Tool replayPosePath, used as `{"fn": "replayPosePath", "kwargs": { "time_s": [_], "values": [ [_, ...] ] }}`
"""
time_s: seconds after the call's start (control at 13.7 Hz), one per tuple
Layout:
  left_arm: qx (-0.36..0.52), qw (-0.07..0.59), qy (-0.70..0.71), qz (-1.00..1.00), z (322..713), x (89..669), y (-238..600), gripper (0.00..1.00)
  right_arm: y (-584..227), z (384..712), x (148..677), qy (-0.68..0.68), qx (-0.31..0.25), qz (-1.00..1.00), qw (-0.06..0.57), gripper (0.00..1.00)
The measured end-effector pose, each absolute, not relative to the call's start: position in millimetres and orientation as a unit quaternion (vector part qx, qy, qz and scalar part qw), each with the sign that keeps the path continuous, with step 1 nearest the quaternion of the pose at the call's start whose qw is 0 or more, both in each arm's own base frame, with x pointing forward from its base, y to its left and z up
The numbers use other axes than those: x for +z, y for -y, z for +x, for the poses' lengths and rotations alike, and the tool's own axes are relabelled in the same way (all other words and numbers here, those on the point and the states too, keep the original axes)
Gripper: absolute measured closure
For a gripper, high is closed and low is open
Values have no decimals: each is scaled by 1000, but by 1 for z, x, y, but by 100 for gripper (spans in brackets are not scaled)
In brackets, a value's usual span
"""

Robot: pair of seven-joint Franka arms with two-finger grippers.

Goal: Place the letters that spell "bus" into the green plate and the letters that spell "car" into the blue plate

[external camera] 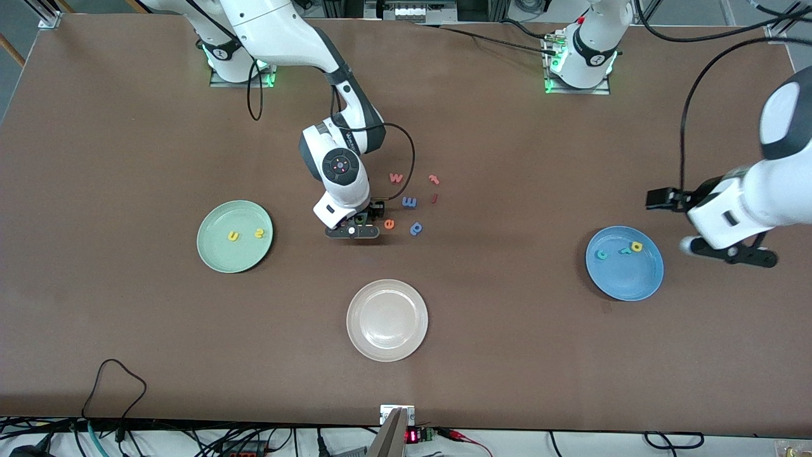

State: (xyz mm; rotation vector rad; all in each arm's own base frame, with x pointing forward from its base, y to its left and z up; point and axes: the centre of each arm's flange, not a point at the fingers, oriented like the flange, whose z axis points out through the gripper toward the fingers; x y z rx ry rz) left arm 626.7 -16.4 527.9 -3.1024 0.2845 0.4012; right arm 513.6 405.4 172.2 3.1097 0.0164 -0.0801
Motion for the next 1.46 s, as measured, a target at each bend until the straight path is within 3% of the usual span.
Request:
{"fn": "replayPosePath", "kwargs": {
  "time_s": [0.22, 0.44, 0.73, 1.1, 1.46],
  "values": [
    [56, 22, -88, -994, 591, 575, 11, 0, -407, 516, 177, 3, -24, 1000, 13, 69],
    [8, 31, -97, -995, 559, 574, 21, 0, -407, 516, 177, 4, -24, 1000, 13, 69],
    [27, 31, -94, -995, 548, 567, 28, 0, -381, 534, 197, 21, -47, 998, 31, 69],
    [19, 32, -94, -995, 548, 575, 39, 0, -201, 614, 250, 18, -69, 995, 65, 69],
    [19, 32, -94, -995, 545, 584, 39, 0, -110, 613, 226, -3, -91, 993, 70, 69]
  ]
}}
